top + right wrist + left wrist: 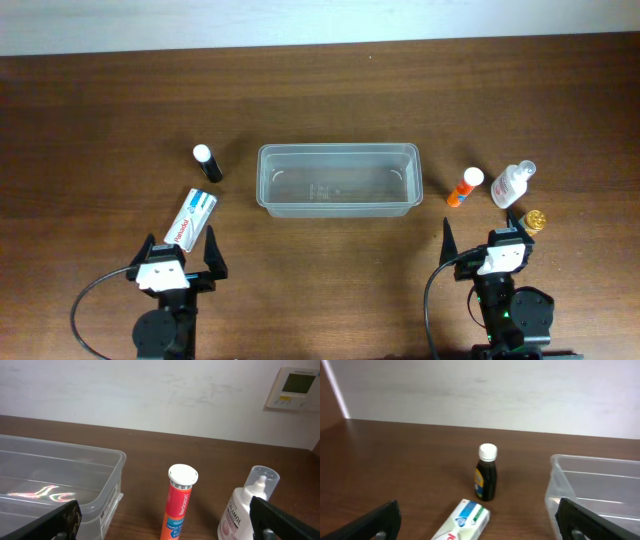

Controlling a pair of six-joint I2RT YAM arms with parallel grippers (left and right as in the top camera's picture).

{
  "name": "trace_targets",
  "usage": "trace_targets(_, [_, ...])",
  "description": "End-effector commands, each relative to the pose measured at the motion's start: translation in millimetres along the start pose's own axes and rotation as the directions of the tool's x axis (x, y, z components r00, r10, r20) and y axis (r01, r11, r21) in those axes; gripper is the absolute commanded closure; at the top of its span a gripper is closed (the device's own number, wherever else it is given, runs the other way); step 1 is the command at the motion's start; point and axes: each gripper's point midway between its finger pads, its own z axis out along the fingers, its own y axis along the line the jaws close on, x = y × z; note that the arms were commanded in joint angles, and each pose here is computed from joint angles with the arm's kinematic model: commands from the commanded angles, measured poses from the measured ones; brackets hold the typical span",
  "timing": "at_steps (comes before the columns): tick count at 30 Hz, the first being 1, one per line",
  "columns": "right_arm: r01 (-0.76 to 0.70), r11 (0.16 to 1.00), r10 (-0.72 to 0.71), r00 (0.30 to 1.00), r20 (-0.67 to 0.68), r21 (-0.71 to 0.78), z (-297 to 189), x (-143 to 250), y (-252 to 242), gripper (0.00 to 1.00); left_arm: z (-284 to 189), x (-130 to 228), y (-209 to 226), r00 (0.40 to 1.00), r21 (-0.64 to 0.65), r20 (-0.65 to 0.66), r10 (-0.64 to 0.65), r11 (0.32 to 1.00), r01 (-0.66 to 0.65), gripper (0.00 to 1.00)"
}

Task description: Pack container

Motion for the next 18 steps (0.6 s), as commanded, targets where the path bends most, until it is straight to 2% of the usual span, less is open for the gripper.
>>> trace_targets(1, [-0.005,1.0,0.005,1.0,-0.004,0.01,-0.3,2.2,-2.3,0.02,-0.5,0.3,-16.7,1.0,0.097,0.002,-0.014,0.995,0.014,0.01])
trace_targets(6, [-0.005,1.0,0.005,1.0,-0.004,0.01,-0.3,2.2,-2.3,0.02,-11.1,-4.1,-44.8,0.999,0.258,-0.04,-0.007,0.966,0.017,0.01])
trace_targets(10, [-0.005,1.0,0.005,1.0,-0.004,0.01,-0.3,2.2,-2.3,0.02,-24.2,-14.2,-44.2,0.995,0.257,-0.091,0.032,0.966,-0.007,0.01])
trace_targets(15, [-0.005,1.0,0.005,1.0,-0.004,0.01,-0.3,2.2,-2.3,0.02,-43.4,-55.5,-42.3,0.988,0.25,-0.081,0.13,0.962,-0.106,0.01])
trace_targets(18, [-0.005,1.0,0.005,1.0,-0.004,0.01,-0.3,2.2,-2.3,0.02,-44.5,-70.3,-40.1,0.976,0.237,-0.156,0.15,0.965,-0.11,0.01])
